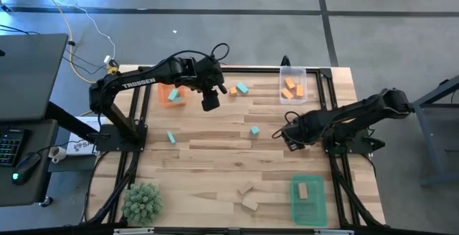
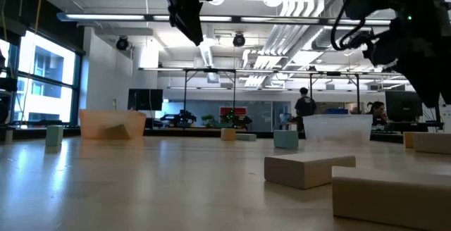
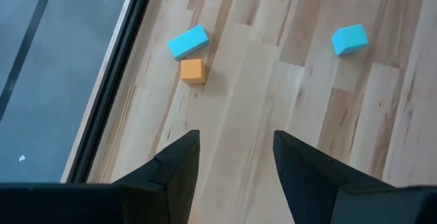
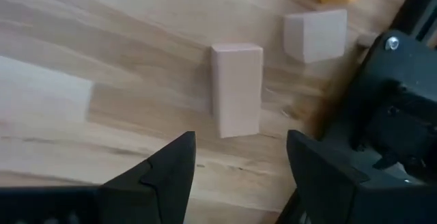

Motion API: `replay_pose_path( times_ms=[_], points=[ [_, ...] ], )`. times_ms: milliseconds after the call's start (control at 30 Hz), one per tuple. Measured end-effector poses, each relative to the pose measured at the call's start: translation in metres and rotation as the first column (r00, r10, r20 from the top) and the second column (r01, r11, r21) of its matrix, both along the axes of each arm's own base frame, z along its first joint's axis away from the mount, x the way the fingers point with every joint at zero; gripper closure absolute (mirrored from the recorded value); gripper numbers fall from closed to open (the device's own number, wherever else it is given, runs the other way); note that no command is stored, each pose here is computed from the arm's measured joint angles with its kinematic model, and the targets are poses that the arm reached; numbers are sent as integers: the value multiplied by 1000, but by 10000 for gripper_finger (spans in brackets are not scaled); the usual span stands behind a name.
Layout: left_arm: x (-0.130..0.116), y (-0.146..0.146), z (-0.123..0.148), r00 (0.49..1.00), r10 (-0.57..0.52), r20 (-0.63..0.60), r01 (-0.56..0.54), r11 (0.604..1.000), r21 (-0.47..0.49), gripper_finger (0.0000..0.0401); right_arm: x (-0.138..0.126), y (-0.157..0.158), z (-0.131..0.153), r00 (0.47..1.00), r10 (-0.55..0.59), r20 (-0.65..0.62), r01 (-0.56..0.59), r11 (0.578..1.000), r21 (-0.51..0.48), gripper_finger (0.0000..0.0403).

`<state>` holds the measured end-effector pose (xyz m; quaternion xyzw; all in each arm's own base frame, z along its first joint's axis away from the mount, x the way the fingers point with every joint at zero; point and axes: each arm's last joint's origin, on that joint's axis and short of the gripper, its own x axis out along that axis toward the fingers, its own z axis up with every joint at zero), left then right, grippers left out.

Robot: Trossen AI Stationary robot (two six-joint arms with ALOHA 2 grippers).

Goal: Sort & place blocks by color
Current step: Put the brown block into the light green bin

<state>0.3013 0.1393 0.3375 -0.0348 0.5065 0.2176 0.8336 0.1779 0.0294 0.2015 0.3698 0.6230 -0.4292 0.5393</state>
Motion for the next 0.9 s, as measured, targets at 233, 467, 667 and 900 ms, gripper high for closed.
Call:
replay_pose_path(
  times_ms=[233,467,667,900],
  points=[
    [0,0,0,1000,4,1,-4,1000,-1,229,-5,-1,-29,999,-24,37,23,1000,6,185],
    [0,0,0,1000,4,1,-4,1000,-1,229,-14,-2,-53,997,-60,48,60,998,13,186],
    [0,0,0,1000,4,1,-4,1000,-1,229,-16,-3,-59,995,-81,54,81,997,18,251],
    [0,0,0,1000,4,1,-4,1000,-1,229,-10,0,-53,994,-78,82,73,996,60,301]
  ],
)
